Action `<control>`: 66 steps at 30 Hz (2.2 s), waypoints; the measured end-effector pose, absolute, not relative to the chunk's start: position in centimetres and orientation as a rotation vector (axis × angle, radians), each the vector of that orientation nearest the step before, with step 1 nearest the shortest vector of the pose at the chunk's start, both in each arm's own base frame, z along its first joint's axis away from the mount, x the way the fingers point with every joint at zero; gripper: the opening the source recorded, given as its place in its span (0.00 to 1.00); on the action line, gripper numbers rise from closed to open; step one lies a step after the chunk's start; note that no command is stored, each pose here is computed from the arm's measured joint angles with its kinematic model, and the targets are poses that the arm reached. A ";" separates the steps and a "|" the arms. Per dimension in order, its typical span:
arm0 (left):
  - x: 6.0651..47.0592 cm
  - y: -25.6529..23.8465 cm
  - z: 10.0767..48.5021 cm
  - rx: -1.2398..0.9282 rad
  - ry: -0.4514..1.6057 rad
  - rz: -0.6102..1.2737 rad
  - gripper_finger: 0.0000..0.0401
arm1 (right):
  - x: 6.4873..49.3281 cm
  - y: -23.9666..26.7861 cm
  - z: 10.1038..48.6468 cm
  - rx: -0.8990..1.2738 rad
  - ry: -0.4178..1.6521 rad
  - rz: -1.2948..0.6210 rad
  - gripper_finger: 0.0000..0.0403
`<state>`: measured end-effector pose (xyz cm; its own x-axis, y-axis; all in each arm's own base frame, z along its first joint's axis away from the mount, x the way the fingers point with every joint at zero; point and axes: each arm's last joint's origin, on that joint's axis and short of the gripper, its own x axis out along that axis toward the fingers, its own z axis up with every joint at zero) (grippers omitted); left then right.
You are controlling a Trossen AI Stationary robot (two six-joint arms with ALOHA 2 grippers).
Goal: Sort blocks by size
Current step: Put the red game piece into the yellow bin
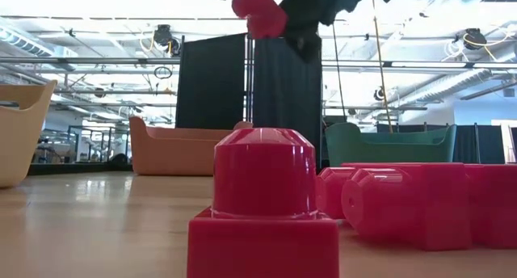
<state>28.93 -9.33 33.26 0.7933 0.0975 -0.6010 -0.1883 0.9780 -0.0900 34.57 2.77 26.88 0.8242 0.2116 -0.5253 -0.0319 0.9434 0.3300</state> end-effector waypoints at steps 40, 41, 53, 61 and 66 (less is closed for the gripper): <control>31.3 -6.7 32.7 -0.287 0.644 0.040 0.30 | 34.9 3.7 28.8 0.267 0.553 0.156 0.13; 31.1 -6.6 32.7 -0.299 0.658 0.048 0.30 | 34.9 3.6 28.8 0.273 0.556 0.136 0.16; 24.7 -6.7 34.0 -0.482 1.024 0.184 0.29 | 33.8 3.4 27.2 0.260 0.745 0.038 0.40; 20.7 -8.4 33.9 -0.532 1.259 0.250 0.29 | 33.5 3.2 26.9 0.238 0.788 0.003 0.41; 19.4 -9.7 33.6 -0.509 1.328 0.259 0.31 | 33.2 3.5 26.3 0.247 0.851 0.026 0.41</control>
